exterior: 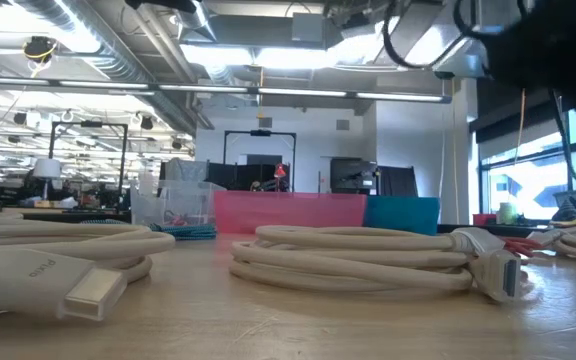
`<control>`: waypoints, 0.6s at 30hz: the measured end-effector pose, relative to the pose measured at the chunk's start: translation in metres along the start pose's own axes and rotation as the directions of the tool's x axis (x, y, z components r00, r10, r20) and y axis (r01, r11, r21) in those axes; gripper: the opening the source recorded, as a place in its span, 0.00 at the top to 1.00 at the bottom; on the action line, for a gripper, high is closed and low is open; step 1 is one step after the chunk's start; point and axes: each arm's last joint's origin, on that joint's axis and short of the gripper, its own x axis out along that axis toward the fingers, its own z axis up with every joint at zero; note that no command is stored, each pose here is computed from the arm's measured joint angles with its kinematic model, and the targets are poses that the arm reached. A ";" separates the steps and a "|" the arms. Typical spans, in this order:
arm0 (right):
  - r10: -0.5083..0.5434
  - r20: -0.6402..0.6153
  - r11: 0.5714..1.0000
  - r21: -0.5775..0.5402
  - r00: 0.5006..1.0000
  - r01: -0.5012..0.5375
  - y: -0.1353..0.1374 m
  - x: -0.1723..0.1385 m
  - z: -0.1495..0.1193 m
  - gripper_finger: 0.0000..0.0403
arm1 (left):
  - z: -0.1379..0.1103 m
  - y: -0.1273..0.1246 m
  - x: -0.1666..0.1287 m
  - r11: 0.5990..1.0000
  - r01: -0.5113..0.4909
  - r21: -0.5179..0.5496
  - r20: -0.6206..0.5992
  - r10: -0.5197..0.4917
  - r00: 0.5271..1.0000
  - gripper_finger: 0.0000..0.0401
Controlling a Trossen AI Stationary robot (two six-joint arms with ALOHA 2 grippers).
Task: Pick & Place USB Port
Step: Put the light brown HDMI cable into the pink bin
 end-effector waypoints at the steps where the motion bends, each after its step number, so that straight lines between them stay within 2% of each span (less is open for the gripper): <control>1: 0.005 -0.001 1.000 0.001 1.000 -0.005 -0.004 0.007 0.001 0.53 | 0.000 0.000 0.000 1.000 0.000 0.000 0.000 0.000 1.000 0.53; 8: -0.021 -0.006 1.000 -0.009 1.000 0.021 -0.023 0.053 0.015 0.53 | 0.000 0.000 0.000 1.000 0.001 -0.016 0.002 -0.001 1.000 0.53; 14: 0.085 -0.026 0.996 -0.038 0.996 -0.086 -0.029 0.085 0.024 0.53 | 0.000 0.000 0.000 1.000 0.002 -0.020 0.004 -0.001 1.000 0.53; 18: 0.080 -0.026 0.996 -0.031 0.996 -0.080 -0.034 0.091 0.028 0.55 | 0.001 0.000 0.000 1.000 0.001 -0.023 0.007 -0.001 1.000 0.53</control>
